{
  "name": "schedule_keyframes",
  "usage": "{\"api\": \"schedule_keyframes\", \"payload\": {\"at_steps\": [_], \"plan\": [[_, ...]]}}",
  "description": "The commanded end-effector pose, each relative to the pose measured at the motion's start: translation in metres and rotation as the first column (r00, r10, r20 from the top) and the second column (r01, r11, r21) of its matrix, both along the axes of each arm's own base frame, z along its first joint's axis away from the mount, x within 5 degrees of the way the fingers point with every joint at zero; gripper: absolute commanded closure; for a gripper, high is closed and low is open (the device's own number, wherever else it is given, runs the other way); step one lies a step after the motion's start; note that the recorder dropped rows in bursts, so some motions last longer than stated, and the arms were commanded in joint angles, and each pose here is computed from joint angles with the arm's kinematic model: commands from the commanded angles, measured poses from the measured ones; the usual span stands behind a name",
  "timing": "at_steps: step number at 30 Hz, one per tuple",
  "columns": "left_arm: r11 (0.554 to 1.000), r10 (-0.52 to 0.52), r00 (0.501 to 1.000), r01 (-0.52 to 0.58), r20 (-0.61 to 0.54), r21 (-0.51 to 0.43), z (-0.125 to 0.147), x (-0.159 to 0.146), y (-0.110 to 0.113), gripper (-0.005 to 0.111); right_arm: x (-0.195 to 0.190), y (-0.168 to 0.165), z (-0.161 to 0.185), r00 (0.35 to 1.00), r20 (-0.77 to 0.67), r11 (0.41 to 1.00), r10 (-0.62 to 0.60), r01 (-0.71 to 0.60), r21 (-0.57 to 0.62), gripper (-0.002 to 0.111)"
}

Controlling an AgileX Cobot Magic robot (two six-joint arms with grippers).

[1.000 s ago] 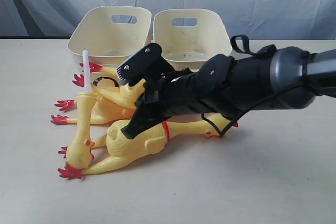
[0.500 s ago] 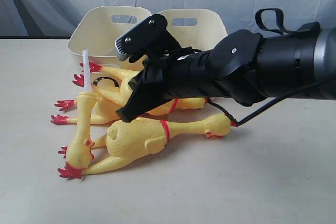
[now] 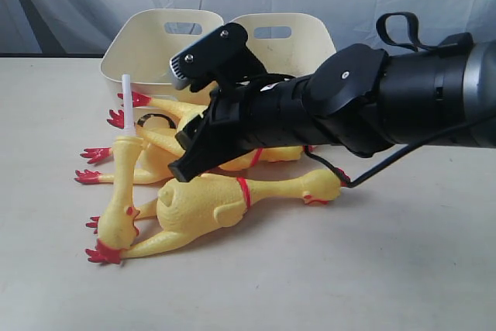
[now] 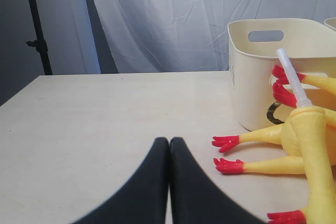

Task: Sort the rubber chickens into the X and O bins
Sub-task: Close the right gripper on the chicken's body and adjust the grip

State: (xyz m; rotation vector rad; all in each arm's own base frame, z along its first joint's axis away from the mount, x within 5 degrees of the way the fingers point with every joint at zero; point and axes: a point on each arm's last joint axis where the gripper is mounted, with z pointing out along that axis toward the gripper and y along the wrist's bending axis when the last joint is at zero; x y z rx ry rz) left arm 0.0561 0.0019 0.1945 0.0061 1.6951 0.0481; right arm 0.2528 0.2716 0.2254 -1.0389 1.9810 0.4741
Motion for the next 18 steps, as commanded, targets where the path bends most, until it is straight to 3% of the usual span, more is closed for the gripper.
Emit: {"api": "schedule_keyframes", "payload": {"at_steps": [1, 14, 18], "plan": [[1.0, 0.0, 1.0, 0.0, 0.01, -0.004, 0.0005, -0.0002, -0.0001, 0.107, -0.0015, 0.0, -0.0006, 1.0, -0.024, 1.0, 0.003, -0.003, 0.008, 0.06], [1.0, 0.0, 1.0, 0.0, 0.004, -0.005, -0.0001, -0.0003, 0.0, 0.107, -0.0035, -0.0004, -0.0016, 0.996, 0.024, 0.995, 0.081, -0.079, -0.057, 0.06], [1.0, 0.0, 1.0, 0.0, 0.003, -0.005, -0.0002, -0.0003, 0.0, 0.107, -0.0029, -0.0014, -0.0022, 0.992, 0.058, 0.989, 0.115, -0.109, -0.098, 0.05]]}}
